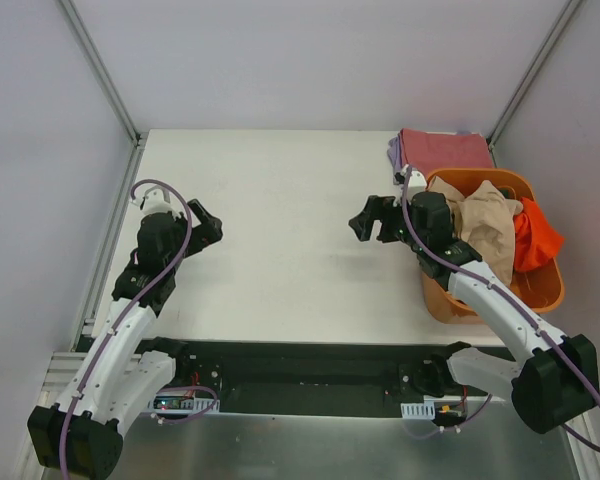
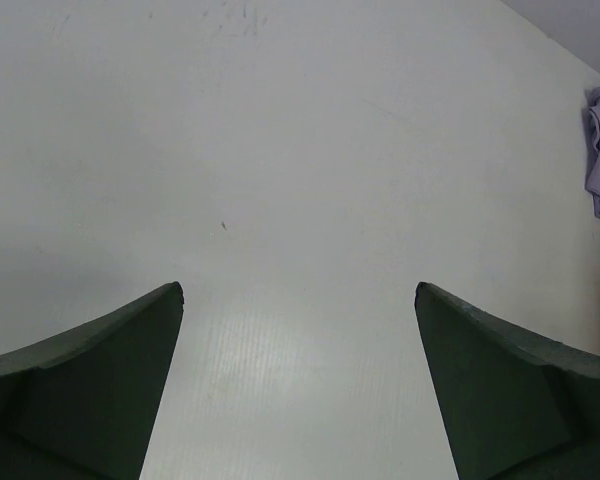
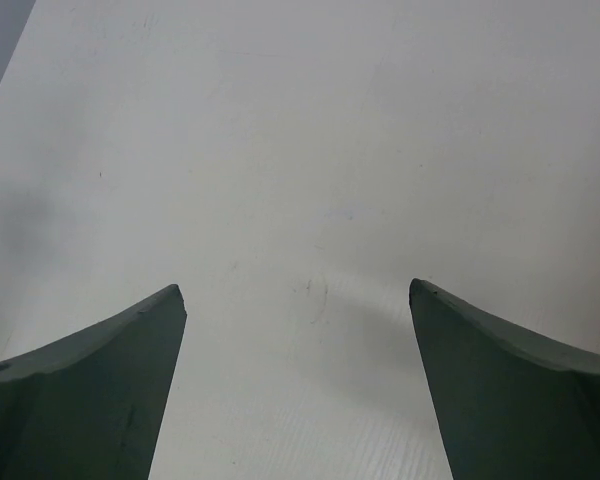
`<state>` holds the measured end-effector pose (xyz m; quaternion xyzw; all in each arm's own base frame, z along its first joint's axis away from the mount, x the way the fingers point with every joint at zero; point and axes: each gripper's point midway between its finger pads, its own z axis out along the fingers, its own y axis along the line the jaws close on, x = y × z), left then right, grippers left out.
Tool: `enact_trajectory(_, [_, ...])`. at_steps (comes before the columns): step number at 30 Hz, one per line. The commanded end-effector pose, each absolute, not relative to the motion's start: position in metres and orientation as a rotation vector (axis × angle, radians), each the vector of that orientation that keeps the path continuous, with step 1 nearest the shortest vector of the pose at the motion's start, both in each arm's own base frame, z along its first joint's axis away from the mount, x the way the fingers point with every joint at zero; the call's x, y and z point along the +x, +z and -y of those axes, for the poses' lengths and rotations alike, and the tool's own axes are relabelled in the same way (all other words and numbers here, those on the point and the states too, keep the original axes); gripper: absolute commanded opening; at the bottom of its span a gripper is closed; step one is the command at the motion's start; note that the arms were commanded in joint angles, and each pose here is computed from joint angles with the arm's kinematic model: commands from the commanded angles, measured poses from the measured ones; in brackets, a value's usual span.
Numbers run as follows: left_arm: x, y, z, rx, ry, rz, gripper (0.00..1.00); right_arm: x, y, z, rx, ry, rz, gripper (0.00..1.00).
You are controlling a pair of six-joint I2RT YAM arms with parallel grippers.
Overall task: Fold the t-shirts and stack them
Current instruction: Grab crumpled tshirt from bin with the right arm
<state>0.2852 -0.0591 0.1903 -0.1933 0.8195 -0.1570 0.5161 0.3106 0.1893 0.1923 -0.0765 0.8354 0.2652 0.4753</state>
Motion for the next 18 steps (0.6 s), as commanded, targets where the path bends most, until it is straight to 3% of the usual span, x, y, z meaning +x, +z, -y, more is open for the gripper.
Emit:
enact_trajectory(1, [0.291, 0.213, 0.051, -0.477, -0.352, -1.912, 0.99, 0.33, 0.232, -0.178, -0.159, 0.563, -1.902, 0.96])
enact_trajectory(7, [0.292, 0.213, 0.049, -0.476, -0.336, -1.91, 0.99, 0.361, 0.256, -0.093, 0.15, 0.098, -1.859, 0.96])
enact_trajectory(18, [0.304, 0.188, 0.055, -0.462, -0.32, -2.004, 0.99, 0.345, 0.266, 0.069, 0.747, -0.27, -1.915, 0.96])
